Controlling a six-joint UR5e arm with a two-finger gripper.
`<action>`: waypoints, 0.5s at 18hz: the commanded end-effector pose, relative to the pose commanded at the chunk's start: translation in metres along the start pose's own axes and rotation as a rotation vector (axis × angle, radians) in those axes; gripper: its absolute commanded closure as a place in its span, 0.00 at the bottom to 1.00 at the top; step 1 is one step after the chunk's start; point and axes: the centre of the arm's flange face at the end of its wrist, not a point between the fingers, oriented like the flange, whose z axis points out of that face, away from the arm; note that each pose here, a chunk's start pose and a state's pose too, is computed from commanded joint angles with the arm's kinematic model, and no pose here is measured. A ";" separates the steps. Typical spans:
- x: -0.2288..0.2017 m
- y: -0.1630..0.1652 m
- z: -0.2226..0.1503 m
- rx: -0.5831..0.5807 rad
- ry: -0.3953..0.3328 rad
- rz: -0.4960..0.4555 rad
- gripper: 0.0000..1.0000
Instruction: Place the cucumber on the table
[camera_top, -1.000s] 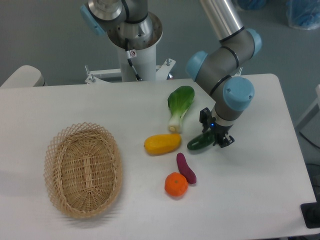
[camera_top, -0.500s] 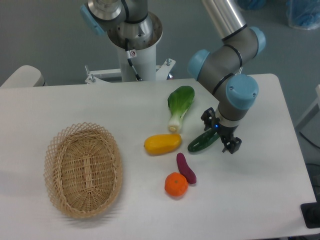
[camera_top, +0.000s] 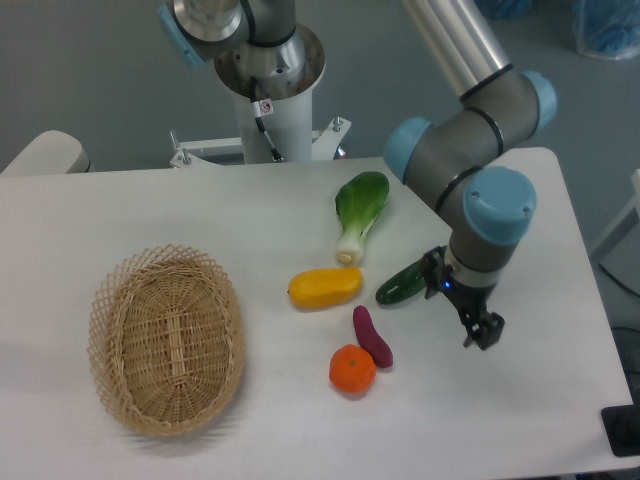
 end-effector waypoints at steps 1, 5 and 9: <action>-0.005 0.000 0.001 -0.002 -0.003 0.002 0.00; -0.022 -0.013 0.008 -0.043 -0.011 -0.023 0.00; -0.035 -0.026 0.019 -0.044 -0.013 -0.052 0.00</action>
